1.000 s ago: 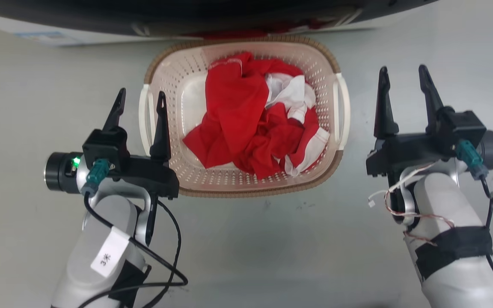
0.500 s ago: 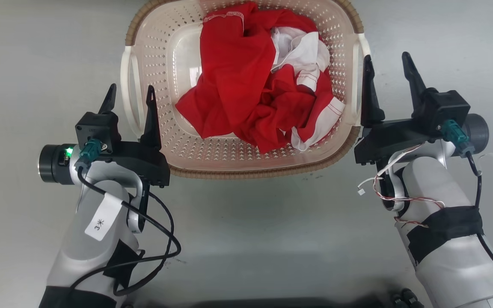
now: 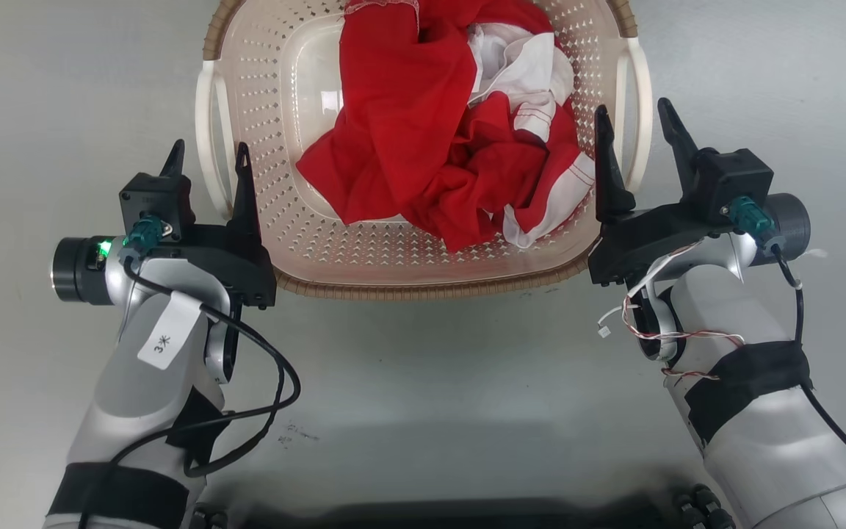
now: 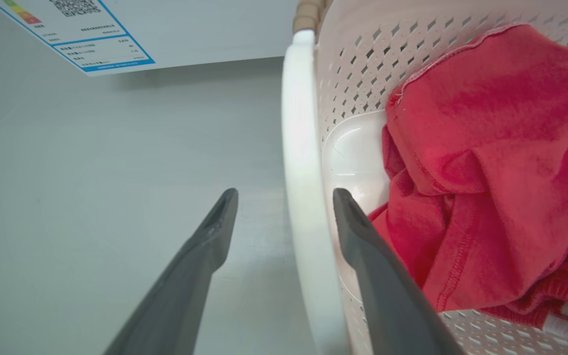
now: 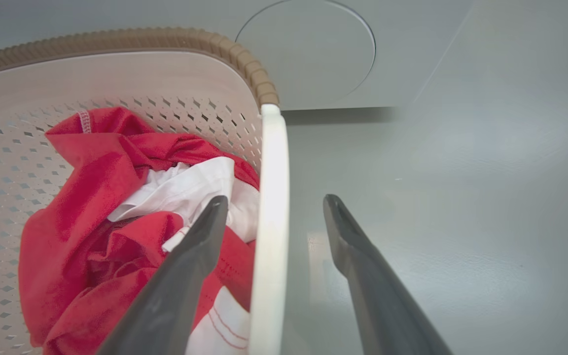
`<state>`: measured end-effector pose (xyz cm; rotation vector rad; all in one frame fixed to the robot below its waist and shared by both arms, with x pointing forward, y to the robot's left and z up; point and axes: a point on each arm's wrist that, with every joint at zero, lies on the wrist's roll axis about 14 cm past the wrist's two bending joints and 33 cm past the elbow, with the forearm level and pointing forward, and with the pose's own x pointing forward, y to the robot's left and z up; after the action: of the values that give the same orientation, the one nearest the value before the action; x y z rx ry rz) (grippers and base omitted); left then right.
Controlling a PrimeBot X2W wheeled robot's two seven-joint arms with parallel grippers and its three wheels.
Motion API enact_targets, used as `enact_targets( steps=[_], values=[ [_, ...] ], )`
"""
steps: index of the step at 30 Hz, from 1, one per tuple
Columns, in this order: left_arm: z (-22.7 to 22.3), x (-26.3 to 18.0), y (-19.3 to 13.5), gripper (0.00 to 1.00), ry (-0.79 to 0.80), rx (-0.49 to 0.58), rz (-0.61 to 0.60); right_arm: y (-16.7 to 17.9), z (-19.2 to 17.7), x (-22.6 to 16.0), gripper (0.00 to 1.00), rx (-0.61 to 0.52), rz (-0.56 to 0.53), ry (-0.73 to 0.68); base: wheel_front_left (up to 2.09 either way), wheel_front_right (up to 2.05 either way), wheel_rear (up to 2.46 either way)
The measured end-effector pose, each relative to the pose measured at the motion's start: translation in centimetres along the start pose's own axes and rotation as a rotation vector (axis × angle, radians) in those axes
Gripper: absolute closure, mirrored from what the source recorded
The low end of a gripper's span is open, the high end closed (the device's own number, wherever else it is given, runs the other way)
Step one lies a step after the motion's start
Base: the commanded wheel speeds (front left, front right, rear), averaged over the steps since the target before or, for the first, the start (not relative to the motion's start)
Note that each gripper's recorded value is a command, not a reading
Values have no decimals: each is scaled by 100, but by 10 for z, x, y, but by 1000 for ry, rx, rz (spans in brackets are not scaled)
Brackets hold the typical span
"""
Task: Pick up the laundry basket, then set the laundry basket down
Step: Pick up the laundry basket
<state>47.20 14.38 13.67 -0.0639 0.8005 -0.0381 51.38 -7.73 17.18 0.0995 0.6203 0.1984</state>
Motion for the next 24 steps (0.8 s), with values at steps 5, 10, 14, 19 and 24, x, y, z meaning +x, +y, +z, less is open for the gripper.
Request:
enact_targets(
  steps=[5,10,14,19,24],
  values=[
    [1,5,-1,0,9,5,0,3,-4,5,0,18,8,19,0,0,0],
    [0,8,0,0,25,9,5,6,-13,6,0,26,12,51,0,0,0],
    [0,9,0,0,33,13,4,6,-13,9,0,41,9,60,0,0,0],
    [-1,10,0,0,49,19,5,8,-11,14,0,47,13,63,0,0,0],
    [-3,10,0,0,62,26,4,9,-13,17,0,50,13,83,0,0,0]
  ],
)
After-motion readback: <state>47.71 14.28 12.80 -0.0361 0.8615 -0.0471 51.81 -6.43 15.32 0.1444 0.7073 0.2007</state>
